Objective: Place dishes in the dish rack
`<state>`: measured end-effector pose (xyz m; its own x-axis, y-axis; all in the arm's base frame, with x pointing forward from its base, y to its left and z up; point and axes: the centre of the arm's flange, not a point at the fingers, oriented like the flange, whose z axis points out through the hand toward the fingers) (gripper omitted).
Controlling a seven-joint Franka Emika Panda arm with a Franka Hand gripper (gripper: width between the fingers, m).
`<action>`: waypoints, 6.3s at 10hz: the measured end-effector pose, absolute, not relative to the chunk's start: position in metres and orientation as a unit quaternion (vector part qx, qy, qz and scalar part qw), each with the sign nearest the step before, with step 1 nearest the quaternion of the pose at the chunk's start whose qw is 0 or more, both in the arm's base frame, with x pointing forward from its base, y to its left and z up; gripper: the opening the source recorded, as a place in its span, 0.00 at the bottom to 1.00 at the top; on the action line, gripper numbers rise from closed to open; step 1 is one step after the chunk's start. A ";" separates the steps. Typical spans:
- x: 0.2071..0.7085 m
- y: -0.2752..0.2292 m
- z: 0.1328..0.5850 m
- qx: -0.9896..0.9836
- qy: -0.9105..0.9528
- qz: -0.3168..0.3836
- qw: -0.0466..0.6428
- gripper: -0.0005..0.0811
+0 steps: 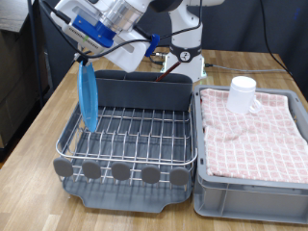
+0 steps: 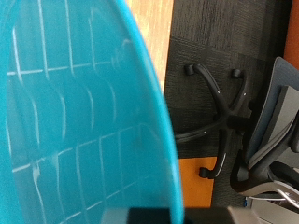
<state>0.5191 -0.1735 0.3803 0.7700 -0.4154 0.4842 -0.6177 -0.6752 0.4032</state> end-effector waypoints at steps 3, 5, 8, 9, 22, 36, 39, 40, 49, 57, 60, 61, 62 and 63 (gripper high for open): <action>0.518 -0.176 0.363 0.898 -0.294 0.177 0.275 0.03; 0.516 -0.174 0.356 0.898 -0.298 0.175 0.272 0.03; 0.511 -0.172 0.345 0.897 -0.303 0.174 0.271 0.03; 0.510 -0.171 0.343 0.897 -0.304 0.173 0.271 0.03; 0.500 -0.165 0.324 0.897 -0.312 0.172 0.262 0.03; 0.514 -0.176 0.378 0.932 -0.318 0.124 0.120 0.99; 0.518 -0.165 0.417 0.937 -0.297 0.126 0.136 0.99; 0.518 -0.159 0.424 0.939 -0.281 0.132 0.148 0.99; 0.512 -0.042 0.401 0.947 -0.307 0.071 0.064 0.99; 0.493 0.034 0.445 0.954 -0.283 0.050 0.087 0.99; 0.476 0.084 0.459 0.950 -0.291 0.055 0.096 0.99; 0.471 0.101 0.464 0.951 -0.288 0.064 0.095 0.99; 0.466 0.118 0.469 0.952 -0.281 0.076 0.095 0.99; 0.462 0.123 0.472 0.951 -0.280 0.086 0.101 0.99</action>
<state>0.4619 0.1233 0.4721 0.8286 -0.5152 0.2191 -0.5497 -0.8229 0.1437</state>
